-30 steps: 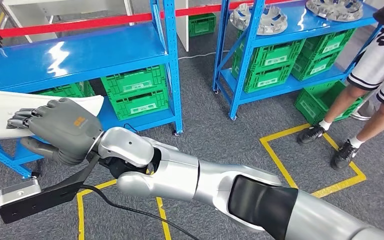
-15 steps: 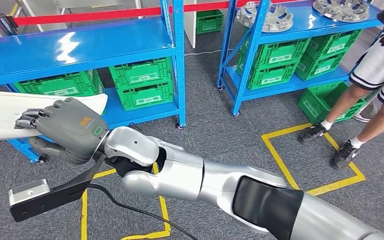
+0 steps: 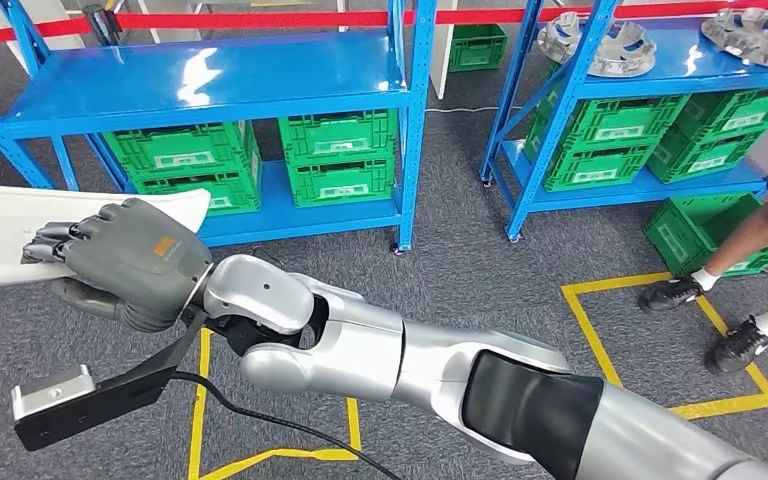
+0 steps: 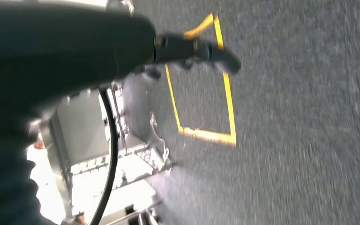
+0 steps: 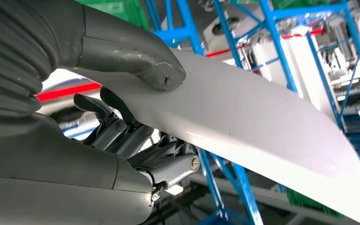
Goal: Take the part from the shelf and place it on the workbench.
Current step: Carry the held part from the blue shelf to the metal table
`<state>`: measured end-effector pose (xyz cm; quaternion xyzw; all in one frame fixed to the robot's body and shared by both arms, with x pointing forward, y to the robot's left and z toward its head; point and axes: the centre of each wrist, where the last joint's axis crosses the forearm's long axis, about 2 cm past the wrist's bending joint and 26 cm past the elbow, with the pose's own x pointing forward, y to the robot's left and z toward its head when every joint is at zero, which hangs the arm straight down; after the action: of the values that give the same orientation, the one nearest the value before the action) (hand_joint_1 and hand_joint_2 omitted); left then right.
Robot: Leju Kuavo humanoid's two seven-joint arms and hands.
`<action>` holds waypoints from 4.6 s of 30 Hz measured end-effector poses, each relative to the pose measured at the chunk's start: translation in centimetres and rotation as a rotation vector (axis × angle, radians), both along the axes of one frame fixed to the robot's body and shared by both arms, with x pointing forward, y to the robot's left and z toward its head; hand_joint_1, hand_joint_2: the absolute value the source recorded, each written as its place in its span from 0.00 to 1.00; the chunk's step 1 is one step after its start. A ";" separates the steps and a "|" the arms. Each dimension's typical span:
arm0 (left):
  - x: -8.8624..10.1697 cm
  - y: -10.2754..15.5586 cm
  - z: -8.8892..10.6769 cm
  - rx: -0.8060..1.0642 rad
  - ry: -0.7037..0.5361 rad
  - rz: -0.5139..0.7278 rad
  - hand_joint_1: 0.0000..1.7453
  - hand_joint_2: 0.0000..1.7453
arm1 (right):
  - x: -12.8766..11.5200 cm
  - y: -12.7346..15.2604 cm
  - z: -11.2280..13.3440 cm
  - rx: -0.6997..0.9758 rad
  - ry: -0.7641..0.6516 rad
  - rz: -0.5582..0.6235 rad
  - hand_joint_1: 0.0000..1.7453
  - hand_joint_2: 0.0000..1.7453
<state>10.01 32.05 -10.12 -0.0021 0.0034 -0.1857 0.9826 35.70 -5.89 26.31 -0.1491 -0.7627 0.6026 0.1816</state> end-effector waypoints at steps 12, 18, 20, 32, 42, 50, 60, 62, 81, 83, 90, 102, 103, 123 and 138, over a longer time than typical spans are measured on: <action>0.1 -0.3 0.0 -0.003 0.001 -0.009 0.00 1.00 | -0.6 -0.4 -1.2 -0.011 0.002 -0.022 1.00 1.00; -0.1 -0.4 0.0 -0.006 -0.001 -0.009 0.00 1.00 | -1.1 -0.1 -0.7 -0.013 -0.019 -0.023 1.00 1.00; 0.0 -0.2 0.0 -0.004 -0.004 -0.009 0.00 1.00 | -1.3 0.0 -0.8 -0.016 -0.018 -0.024 1.00 1.00; -0.1 0.2 0.0 0.003 -0.004 -0.008 0.00 1.00 | -1.9 0.3 -0.7 -0.027 -0.006 -0.018 1.00 1.00; -0.1 0.1 0.0 0.001 -0.006 -0.007 0.00 1.00 | -2.2 0.2 -1.3 -0.038 0.007 -0.011 1.00 1.00; -0.3 0.0 -0.1 -0.002 -0.004 -0.010 0.00 1.00 | -2.4 0.7 -1.1 -0.028 0.008 -0.002 1.00 1.00; -0.3 0.2 0.0 0.002 -0.007 -0.013 0.00 1.00 | -2.5 0.6 -1.4 -0.035 0.008 -0.003 1.00 1.00; -0.5 0.2 -0.1 0.002 -0.002 -0.013 0.00 1.00 | -2.5 0.7 -1.4 -0.034 0.006 -0.002 1.00 1.00; -0.7 0.0 -0.1 -0.002 0.003 -0.007 0.00 1.00 | -2.7 0.9 -1.7 -0.042 0.015 0.008 1.00 1.00; -0.7 0.0 -0.2 -0.003 0.003 -0.006 0.00 1.00 | -2.7 0.8 -1.8 -0.046 0.018 0.009 1.00 1.00; -0.8 0.1 -0.2 -0.004 -0.002 -0.003 0.00 1.00 | -2.6 0.8 -1.6 -0.047 0.014 0.012 1.00 1.00; -1.0 0.2 -0.2 -0.003 0.003 -0.002 0.00 1.00 | -2.3 0.7 -1.4 -0.049 0.016 0.014 1.00 1.00; -1.0 0.2 -0.2 -0.003 0.003 -0.002 0.00 1.00 | -2.2 0.7 -1.3 -0.049 0.015 0.016 1.00 1.00; -1.1 0.2 -0.2 -0.003 0.007 0.003 0.00 1.00 | -2.1 1.1 -0.9 -0.043 0.015 0.030 1.00 1.00; -1.2 0.0 -0.3 -0.007 0.009 0.005 0.00 1.00 | -2.1 1.0 -1.3 -0.046 0.023 0.031 1.00 1.00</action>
<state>8.79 32.03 -10.38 -0.0064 0.0072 -0.1831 0.9831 33.62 -4.91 25.00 -0.1343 -0.7489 0.6242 0.1775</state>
